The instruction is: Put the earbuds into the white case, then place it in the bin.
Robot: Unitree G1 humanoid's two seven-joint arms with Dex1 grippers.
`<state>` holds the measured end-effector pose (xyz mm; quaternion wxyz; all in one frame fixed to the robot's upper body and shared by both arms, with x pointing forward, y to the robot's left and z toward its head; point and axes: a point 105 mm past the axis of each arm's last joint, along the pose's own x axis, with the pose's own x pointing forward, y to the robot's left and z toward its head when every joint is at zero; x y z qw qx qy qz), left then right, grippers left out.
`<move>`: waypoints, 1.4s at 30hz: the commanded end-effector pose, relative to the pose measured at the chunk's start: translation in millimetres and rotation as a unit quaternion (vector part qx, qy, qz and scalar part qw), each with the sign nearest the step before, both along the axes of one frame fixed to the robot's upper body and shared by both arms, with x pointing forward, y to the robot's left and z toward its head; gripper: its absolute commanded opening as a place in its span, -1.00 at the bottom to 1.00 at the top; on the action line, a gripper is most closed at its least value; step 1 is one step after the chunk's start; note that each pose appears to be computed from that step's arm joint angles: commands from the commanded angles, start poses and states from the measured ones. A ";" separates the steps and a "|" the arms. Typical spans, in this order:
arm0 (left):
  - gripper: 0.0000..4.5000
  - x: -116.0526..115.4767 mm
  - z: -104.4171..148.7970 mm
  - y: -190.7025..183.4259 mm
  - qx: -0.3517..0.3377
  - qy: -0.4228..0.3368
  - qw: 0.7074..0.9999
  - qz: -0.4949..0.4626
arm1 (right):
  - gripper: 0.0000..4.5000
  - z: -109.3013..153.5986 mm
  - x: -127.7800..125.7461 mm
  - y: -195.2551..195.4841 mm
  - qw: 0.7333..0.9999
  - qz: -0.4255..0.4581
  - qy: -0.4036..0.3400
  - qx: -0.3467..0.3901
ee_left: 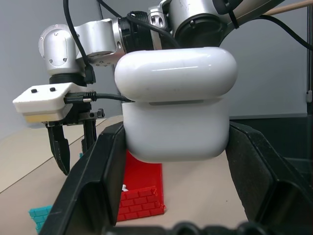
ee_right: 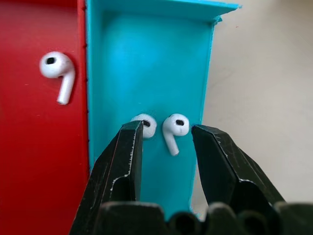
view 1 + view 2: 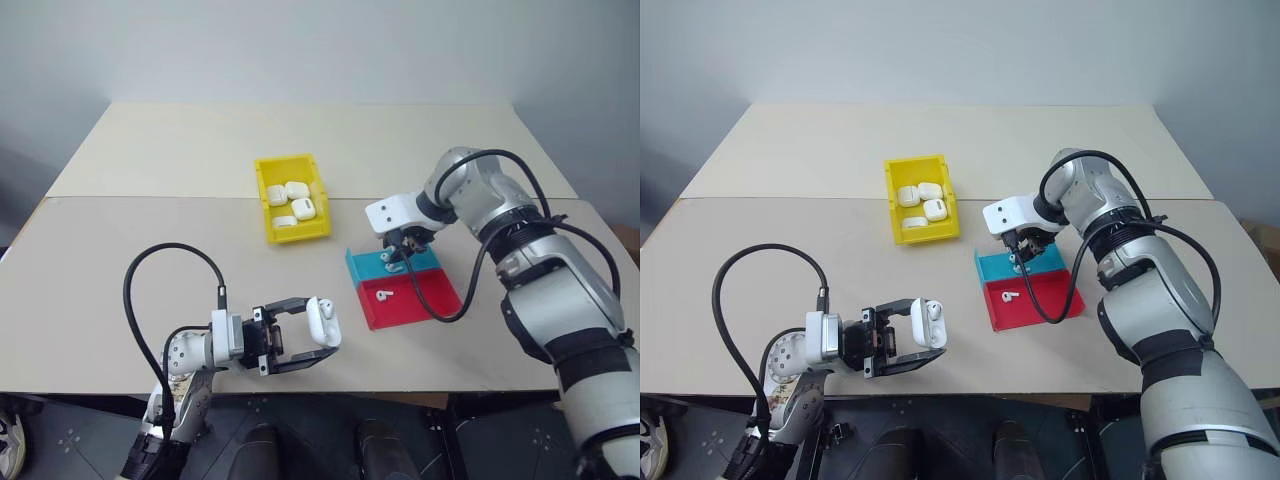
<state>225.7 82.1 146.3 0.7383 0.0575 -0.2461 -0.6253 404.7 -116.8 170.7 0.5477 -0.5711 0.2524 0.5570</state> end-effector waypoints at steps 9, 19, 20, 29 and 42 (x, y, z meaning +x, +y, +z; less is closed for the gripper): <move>0.23 -2.8 1.8 -1.2 0.003 -0.021 1.000 0.005 | -0.11 1.1 8.8 0.7 0.999 0.006 -0.035 0.001; 0.23 -3.5 1.5 -2.2 0.003 -0.022 1.000 0.004 | -0.11 -2.4 11.1 0.8 0.999 0.002 -0.039 -0.001; 0.23 -3.6 1.4 -2.3 0.003 -0.022 1.000 0.004 | -0.11 -2.6 11.4 0.8 0.999 0.003 -0.041 -0.002; 0.23 -2.0 1.4 -2.2 0.005 -0.023 1.000 0.007 | -0.20 -3.3 13.1 0.1 0.999 0.003 -0.049 -0.003; 0.23 -1.9 1.0 -2.6 0.006 -0.021 1.000 0.007 | -0.34 -4.6 12.6 0.0 0.999 0.008 -0.048 -0.007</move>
